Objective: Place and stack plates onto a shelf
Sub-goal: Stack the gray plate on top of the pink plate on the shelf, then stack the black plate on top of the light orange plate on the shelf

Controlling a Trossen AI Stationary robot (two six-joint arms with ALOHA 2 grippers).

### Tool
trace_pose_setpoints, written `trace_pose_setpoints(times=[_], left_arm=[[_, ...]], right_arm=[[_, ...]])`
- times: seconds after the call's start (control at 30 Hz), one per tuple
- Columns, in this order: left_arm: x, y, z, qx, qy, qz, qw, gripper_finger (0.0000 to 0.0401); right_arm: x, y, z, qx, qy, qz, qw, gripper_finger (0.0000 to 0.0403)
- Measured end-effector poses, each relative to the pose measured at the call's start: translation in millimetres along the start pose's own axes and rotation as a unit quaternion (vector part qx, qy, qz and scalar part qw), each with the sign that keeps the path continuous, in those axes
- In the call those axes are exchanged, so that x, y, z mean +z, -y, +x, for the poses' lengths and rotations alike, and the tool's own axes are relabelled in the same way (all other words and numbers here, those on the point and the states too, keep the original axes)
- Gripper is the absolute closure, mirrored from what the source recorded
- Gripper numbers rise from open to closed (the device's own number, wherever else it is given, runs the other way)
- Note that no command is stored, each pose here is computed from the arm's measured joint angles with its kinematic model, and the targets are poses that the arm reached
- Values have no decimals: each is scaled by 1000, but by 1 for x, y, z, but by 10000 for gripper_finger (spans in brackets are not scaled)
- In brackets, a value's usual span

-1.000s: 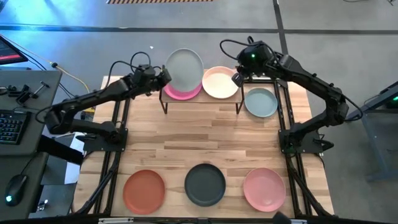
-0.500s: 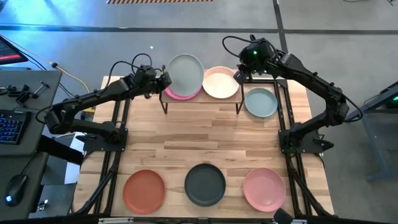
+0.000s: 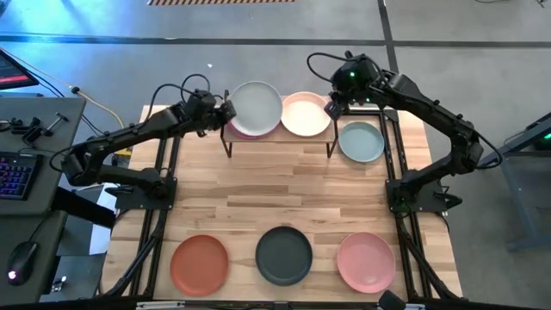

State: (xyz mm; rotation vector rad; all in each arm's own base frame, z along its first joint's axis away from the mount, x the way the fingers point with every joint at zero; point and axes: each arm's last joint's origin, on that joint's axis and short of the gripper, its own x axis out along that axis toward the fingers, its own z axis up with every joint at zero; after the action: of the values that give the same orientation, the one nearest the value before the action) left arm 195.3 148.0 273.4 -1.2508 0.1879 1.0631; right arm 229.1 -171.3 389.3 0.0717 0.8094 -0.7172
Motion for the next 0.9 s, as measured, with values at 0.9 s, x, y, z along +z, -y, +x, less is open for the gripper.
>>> trace_pose_setpoints(times=[0.9], left_arm=[[11, 4, -33, -77, 2, 32, 997, 329]], right_arm=[[-3, -1, 0, 14, -12, 9, 1000, 313]])
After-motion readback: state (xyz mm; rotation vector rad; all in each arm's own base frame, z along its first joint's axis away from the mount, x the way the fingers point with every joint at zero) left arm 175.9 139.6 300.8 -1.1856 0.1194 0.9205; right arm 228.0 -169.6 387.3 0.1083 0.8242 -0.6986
